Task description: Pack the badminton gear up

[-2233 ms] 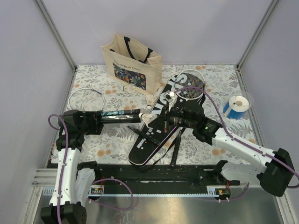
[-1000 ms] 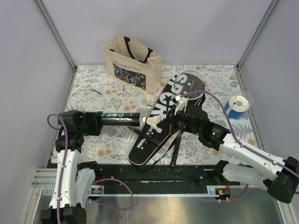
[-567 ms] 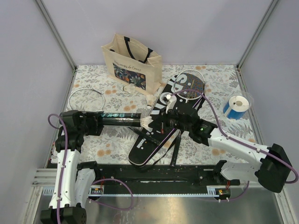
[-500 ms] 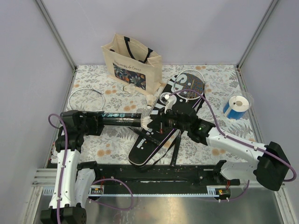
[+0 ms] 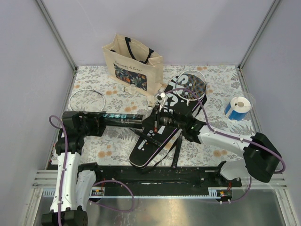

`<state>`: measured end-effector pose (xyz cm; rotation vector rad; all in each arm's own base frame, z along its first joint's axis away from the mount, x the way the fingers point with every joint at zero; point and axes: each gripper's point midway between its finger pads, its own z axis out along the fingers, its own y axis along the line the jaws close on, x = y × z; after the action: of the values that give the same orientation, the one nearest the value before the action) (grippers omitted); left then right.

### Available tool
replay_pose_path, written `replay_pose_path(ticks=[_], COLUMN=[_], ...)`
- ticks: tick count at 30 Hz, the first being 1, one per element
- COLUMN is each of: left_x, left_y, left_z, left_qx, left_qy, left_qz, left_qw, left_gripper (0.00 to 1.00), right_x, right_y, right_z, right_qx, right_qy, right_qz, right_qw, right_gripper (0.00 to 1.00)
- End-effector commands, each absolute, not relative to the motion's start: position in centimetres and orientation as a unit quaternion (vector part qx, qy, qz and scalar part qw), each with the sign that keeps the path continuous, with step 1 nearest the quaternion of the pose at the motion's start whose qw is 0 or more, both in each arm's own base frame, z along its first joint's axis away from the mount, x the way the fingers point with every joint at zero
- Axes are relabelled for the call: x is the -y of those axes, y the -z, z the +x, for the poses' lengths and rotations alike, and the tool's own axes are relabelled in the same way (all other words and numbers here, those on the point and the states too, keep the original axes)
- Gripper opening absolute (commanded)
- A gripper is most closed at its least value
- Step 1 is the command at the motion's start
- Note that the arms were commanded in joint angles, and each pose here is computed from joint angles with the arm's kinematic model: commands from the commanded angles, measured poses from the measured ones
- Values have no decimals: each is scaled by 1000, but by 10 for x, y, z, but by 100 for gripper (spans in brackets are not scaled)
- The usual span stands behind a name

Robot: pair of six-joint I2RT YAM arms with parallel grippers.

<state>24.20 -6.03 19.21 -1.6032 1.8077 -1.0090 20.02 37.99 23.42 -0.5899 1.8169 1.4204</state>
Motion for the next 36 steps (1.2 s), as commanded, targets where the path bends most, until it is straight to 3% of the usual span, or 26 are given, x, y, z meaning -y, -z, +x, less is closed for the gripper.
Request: replay_pose_path(ticks=[1,6,9,16,19,28,36], left_x=[69,69,66,45,36,2,4], left_y=[-219,-219,-217,-215,-227,-280,-339], left_z=[248,249,250,247,252,257,253], left_qx=[-661,-660,-658,-609,-597,-539,-504], left_qy=[419,421,416,387,377,343,390], left_qz=[-556,-554,-558,-620,-629,-657,-646], left_qw=[280,283,287,308,324,400,420], left_gripper=[28,28,27,25,25,24,24], right_x=[-397,-407,-408,-374,-359,-330,-371], right_y=[-268,-263,-262,-260,-273,-260,-223], right_z=[200,201,202,219,211,222,256], right_qx=[-650,-644,-642,-711,-698,-678,-693], right_qy=[-607,-625,-630,-573,-581,-585,-595], right_qz=[-238,-236,-230,-115,-103,-8,40], right_qw=[390,374,371,391,406,446,404], right_gripper=[0,0,6,55,66,72,69])
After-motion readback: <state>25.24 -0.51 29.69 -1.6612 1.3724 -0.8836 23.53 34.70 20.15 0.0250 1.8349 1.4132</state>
